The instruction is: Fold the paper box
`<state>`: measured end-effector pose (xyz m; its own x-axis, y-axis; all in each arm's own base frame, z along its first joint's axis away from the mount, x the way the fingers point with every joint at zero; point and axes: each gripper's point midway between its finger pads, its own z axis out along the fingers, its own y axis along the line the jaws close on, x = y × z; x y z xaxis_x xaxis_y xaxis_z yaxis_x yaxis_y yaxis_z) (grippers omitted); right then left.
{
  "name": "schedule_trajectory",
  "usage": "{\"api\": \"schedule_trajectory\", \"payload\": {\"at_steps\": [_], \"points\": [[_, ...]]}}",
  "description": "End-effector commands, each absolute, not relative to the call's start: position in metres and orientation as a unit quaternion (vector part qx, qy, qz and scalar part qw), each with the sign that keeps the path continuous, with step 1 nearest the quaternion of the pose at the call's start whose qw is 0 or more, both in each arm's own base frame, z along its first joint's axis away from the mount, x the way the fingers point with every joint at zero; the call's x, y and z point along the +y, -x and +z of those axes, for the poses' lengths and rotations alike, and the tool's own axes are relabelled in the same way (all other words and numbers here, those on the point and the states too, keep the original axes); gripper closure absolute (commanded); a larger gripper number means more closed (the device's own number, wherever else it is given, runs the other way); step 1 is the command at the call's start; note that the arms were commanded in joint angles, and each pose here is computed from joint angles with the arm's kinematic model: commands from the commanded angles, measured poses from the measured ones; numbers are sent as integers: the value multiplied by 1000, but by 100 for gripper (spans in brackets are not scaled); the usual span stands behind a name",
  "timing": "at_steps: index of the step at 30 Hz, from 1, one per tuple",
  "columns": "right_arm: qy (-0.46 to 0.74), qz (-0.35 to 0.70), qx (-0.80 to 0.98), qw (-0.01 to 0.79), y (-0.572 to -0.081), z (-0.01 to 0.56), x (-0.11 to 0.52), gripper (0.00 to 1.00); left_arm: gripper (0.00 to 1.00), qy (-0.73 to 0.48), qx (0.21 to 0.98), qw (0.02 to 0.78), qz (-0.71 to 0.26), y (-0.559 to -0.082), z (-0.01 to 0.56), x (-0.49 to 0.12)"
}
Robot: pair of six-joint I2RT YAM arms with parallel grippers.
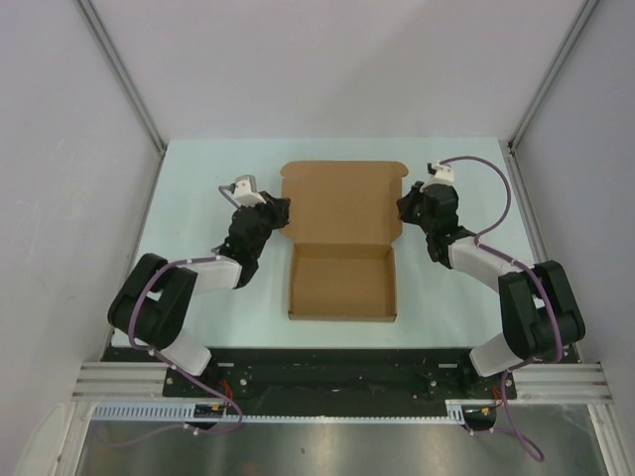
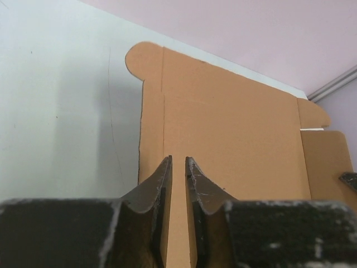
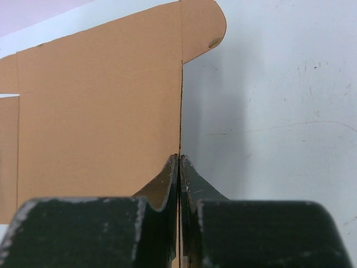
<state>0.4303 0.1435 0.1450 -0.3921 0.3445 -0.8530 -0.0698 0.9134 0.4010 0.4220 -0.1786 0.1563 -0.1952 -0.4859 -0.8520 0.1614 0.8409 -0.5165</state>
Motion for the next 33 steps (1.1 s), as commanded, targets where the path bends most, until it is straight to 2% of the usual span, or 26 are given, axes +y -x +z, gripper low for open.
{"api": "schedule_trajectory", "payload": {"at_steps": [1, 4, 5, 8, 13, 17, 24, 30, 33], "points": [[-73, 210, 793, 567, -429, 170, 153, 100, 79, 120, 709, 634, -285, -433, 173, -181], [-70, 210, 793, 567, -426, 171, 153, 100, 66, 138, 714, 625, -285, -437, 168, -172], [-68, 208, 794, 567, -425, 170, 153, 100, 56, 145, 714, 623, -286, -438, 168, -169], [-65, 207, 792, 571, -423, 173, 153, 100, 43, 166, 702, 624, -300, -442, 176, -154], [-62, 204, 790, 575, -422, 177, 152, 100, 31, 165, 685, 629, -329, -448, 206, -136], [-60, 204, 791, 574, -422, 174, 152, 100, 32, 132, 723, 581, -350, -457, 196, -143], [-59, 205, 792, 573, -422, 170, 153, 100, 38, 70, 742, 507, -434, -459, 175, -176], [-57, 206, 791, 573, -423, 169, 153, 100, 39, 81, 774, 482, -403, -458, 148, -170], [-57, 207, 791, 573, -424, 168, 154, 100, 44, 84, 777, 483, -395, -460, 145, -169]]}}
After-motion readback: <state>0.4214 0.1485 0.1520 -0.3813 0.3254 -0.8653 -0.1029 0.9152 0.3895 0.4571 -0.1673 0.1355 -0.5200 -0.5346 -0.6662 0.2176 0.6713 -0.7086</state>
